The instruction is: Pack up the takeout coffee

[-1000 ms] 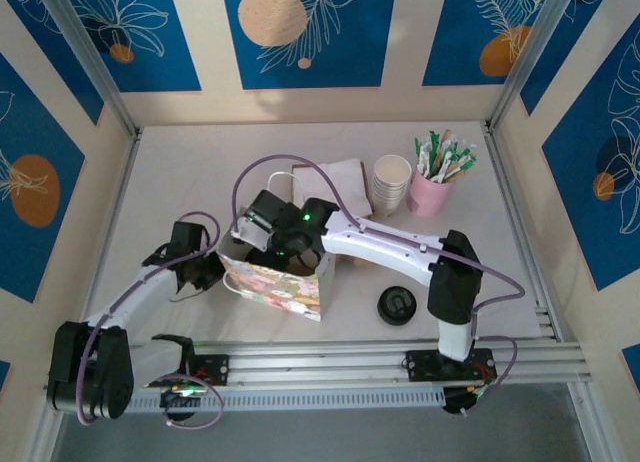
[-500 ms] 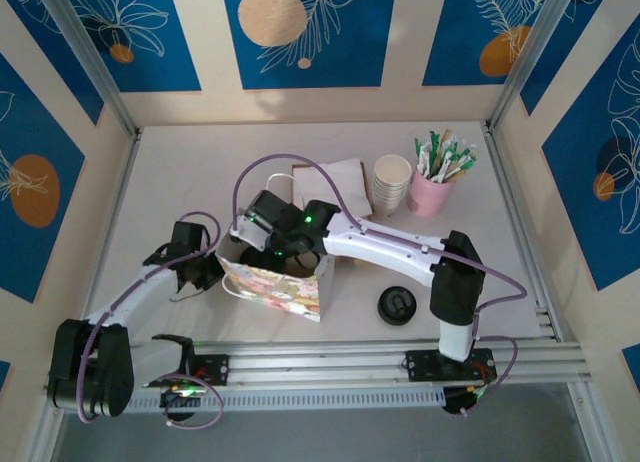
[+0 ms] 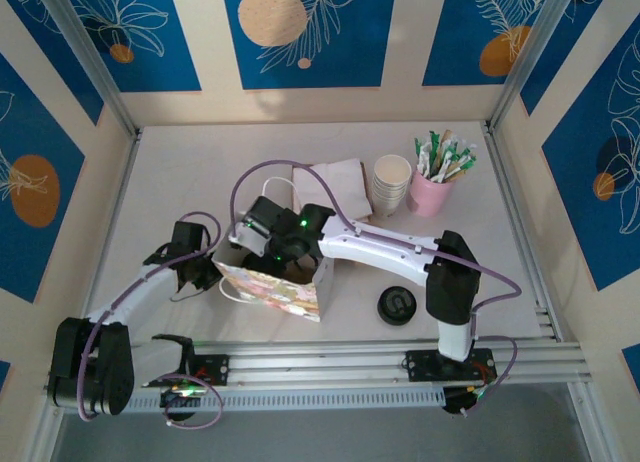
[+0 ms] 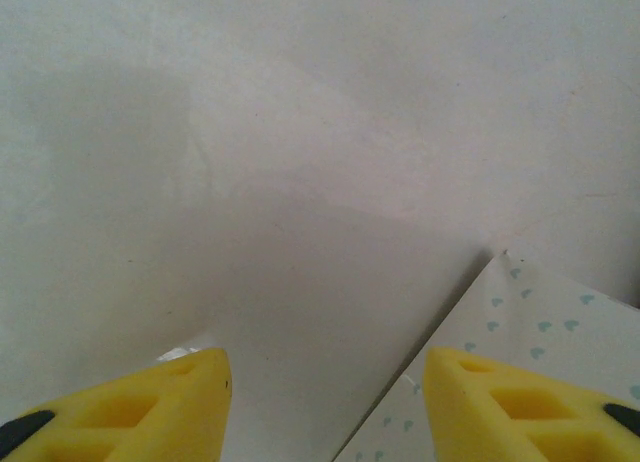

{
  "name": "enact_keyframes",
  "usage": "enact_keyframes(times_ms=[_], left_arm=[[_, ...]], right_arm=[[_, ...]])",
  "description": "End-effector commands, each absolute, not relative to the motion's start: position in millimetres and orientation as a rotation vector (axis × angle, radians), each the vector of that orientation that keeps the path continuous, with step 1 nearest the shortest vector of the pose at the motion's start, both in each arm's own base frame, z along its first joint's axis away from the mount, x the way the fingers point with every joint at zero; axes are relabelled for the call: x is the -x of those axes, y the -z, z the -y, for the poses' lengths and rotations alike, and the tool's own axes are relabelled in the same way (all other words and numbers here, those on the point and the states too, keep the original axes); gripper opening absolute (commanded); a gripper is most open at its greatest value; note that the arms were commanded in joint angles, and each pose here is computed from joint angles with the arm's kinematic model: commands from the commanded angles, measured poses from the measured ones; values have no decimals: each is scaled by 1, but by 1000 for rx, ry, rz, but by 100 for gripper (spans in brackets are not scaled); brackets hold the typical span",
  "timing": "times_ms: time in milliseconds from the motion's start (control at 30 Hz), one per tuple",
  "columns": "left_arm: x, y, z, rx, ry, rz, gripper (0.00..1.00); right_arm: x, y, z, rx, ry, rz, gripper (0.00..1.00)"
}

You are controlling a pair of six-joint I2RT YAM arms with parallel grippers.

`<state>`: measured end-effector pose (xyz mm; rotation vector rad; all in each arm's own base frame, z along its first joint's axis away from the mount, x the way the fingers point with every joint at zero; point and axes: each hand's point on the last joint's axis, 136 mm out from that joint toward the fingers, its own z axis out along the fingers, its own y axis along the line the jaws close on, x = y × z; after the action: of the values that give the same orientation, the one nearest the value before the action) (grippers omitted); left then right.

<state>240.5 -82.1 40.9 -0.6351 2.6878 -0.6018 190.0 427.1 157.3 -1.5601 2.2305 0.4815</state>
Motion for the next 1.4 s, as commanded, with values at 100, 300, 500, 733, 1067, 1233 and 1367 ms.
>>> enact_keyframes(times_ms=[100,300,500,733,1067,1233,1367], left_arm=[[-236,-37,86,615,611,-2708,54],[-237,-37,87,612,612,-2708,53],[-236,-36,87,615,612,-2712,53],[-235,-35,86,615,602,-2716,53],[-236,-39,85,613,600,-2713,54],[-236,-42,85,613,603,-2708,54],[-236,-42,85,613,602,-2708,54]], right_arm=[[-176,-101,-393,1727,-241,-2392,53],[-174,-92,-385,1741,-209,-2435,53],[-173,-78,-377,1752,-159,-2487,53],[-168,-49,-356,1775,-64,-2566,53],[-193,-112,-399,1591,-256,-2432,60],[-202,-160,-421,1493,-395,-2331,67],[-205,-180,-427,1464,-437,-2292,77]])
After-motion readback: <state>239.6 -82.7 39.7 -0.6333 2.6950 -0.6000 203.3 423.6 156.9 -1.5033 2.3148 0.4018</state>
